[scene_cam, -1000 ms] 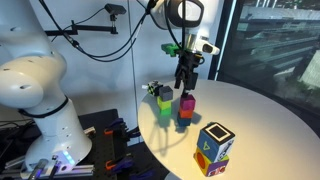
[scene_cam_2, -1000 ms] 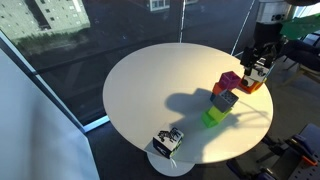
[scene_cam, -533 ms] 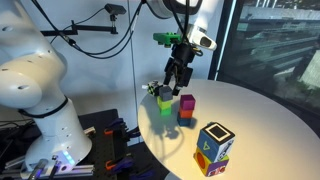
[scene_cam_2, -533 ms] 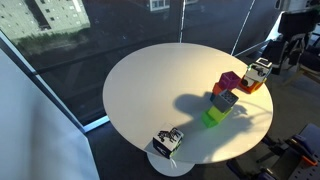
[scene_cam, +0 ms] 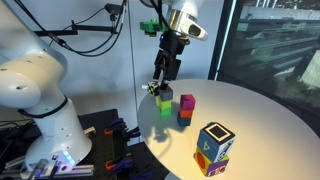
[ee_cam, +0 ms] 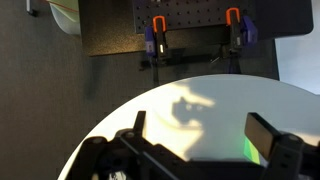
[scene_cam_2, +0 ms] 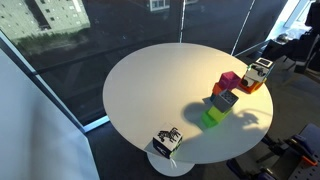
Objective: Pick up the pink block and put it on the orange block
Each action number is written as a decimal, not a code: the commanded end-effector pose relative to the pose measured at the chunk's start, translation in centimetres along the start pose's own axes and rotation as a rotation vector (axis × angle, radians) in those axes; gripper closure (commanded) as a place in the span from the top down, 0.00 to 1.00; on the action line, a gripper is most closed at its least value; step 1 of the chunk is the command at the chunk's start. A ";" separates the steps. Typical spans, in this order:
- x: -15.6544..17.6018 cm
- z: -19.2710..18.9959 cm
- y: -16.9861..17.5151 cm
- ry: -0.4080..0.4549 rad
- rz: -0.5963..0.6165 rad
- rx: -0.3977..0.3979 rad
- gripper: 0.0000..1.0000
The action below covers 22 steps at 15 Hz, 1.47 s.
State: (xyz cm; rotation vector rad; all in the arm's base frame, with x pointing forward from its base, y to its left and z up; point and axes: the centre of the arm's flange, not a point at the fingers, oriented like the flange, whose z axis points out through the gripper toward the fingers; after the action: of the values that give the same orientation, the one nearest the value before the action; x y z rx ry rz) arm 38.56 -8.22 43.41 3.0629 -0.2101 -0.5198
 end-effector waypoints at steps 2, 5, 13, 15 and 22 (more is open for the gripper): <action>-3.8 -0.9 1.0 0.068 0.037 0.036 1.00; -5.1 -1.2 1.5 0.114 0.051 0.043 1.00; -7.2 -1.6 2.1 0.247 0.064 0.058 1.00; -7.4 -1.6 2.2 0.267 0.064 0.058 1.00; -6.7 -1.5 2.0 0.250 0.051 0.044 1.00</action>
State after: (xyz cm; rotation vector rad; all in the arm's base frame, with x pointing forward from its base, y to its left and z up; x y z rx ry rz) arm 32.56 -9.25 47.13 3.1157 -0.2945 -0.1291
